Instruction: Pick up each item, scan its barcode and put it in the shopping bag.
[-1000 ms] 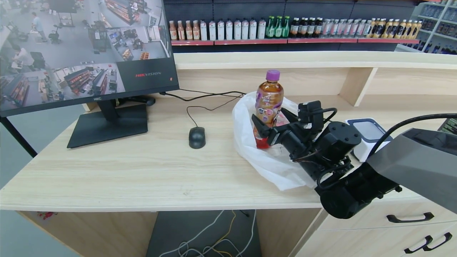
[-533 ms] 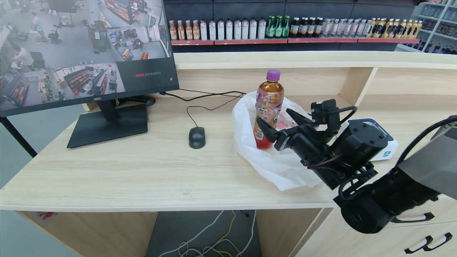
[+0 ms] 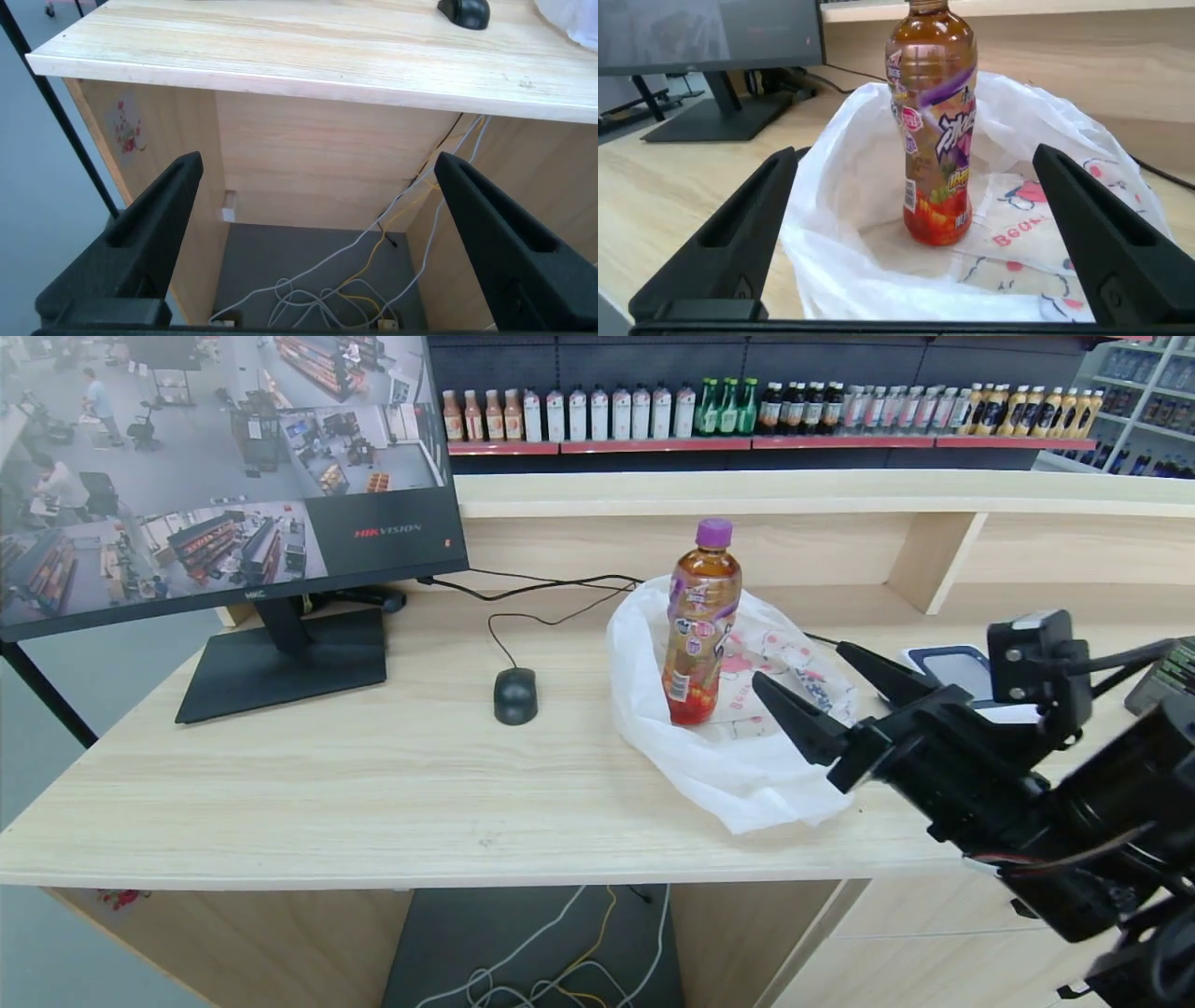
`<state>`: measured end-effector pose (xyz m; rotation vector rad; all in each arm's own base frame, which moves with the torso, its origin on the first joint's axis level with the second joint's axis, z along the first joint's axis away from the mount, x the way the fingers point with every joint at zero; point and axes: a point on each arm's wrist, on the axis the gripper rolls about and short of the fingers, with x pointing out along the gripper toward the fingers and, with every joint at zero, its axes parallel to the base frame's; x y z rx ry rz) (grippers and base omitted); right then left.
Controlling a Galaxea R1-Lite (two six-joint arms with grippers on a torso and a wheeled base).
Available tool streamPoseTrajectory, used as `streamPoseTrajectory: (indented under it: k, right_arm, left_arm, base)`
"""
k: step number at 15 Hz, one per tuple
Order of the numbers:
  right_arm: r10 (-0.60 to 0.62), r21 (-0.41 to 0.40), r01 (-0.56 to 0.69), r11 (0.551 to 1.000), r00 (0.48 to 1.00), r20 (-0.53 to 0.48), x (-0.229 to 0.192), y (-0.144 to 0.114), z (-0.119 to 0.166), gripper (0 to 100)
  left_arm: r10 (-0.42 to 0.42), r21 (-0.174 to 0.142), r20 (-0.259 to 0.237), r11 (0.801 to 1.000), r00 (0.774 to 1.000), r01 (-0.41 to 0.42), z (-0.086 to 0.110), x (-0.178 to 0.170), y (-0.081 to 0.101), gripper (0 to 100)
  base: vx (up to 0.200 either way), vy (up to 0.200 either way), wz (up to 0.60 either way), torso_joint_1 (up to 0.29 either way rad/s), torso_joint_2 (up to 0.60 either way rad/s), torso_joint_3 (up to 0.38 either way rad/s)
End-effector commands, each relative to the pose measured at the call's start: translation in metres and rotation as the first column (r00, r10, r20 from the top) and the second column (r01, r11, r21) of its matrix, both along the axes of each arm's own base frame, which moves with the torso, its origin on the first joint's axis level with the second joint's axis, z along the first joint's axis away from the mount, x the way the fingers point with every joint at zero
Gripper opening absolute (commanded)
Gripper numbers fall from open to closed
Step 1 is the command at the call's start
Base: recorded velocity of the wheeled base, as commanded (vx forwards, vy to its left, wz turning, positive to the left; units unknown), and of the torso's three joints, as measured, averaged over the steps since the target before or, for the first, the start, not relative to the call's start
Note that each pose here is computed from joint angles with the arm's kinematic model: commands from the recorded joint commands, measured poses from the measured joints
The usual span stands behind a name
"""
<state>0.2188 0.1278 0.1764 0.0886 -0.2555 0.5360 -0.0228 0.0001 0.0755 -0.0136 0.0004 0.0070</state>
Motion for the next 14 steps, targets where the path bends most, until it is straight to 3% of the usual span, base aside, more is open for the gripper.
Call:
streamPoseTrajectory:
  k: [1, 14]
  right_arm:
    - [0.001, 0.017, -0.001, 1.0, 0.999, 0.035, -0.024, -0.014, 0.01, 100]
    - [-0.003, 0.046, -0.001, 0.999, 0.996, 0.089, -0.043, -0.025, 0.023, 100]
  left_arm:
    - [0.001, 0.0, 0.0, 1.0, 1.0, -0.001, 0.0, 0.0, 0.0, 100]
    - [0.001, 0.003, 0.0, 1.0, 1.0, -0.001, 0.0, 0.0, 0.0, 100]
  base:
    - [0.0, 0.0, 0.0, 0.0, 0.0, 0.0]
    - [0.0, 0.0, 0.0, 0.0, 0.0, 0.0]
